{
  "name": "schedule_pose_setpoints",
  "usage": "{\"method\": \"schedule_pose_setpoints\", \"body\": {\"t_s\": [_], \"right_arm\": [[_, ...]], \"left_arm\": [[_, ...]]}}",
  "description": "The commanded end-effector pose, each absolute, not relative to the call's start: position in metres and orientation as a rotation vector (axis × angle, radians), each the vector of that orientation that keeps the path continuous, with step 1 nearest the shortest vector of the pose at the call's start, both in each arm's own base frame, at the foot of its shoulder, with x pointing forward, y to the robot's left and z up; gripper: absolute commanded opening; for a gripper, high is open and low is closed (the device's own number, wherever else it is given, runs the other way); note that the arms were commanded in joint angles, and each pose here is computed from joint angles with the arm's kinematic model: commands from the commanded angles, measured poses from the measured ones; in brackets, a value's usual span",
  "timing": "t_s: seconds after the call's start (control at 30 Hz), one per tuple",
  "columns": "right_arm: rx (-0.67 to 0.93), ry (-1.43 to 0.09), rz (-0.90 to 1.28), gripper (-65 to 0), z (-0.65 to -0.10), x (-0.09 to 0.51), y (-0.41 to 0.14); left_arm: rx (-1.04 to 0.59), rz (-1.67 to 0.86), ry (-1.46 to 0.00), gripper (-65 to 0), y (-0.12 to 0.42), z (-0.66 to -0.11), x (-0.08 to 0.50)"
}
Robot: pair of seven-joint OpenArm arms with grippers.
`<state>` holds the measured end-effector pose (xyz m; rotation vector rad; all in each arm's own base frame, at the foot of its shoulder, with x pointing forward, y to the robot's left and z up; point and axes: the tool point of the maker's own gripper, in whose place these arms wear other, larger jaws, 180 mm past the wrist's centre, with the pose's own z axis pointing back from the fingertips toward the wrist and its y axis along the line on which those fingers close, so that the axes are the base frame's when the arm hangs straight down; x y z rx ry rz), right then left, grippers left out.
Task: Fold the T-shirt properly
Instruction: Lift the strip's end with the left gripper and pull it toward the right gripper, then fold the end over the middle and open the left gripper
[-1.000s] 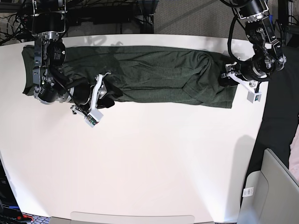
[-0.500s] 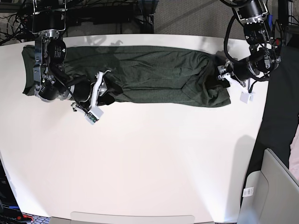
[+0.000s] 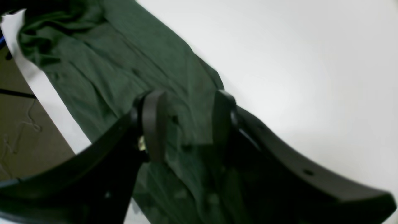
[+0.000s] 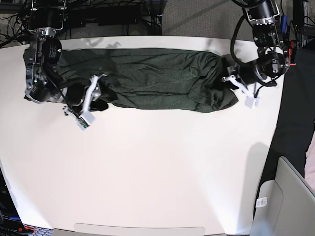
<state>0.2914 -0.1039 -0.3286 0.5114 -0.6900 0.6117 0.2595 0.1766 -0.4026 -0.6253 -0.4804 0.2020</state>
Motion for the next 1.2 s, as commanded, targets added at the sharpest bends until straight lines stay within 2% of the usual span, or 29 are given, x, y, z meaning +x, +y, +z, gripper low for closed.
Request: {"method": "schedule_pose_setpoints", "body": {"t_s": [0.0,0.23,0.6,0.77,1.17], "right_arm": [[0.492,-0.734,0.613,-40.2,-0.317,0.298,-0.113],[0.433,-0.751,0.550,-40.2,-0.313,0.298,-0.145],[0.426,-0.756,0.552,-40.2,-0.312,0.294,-0.146],[0.425,-0.754,0.550,-40.2,-0.312,0.293,-0.147],[0.386,-0.776,0.479,-40.2,-0.309,0.294,-0.171]], "left_arm": [[-0.595,0.214,-0.529,-64.9,0.197,-0.391,0.267],[-0.510,0.294,-0.597,-64.9,0.251,-0.376,0.269],[-0.468,0.282,-0.636,-64.9,0.263,-0.361,0.264],[-0.510,0.149,-0.725,-64.9,0.210,-0.329,0.271],[-0.811,0.003,-0.702,-64.9,0.062,-0.314,0.259]]}}
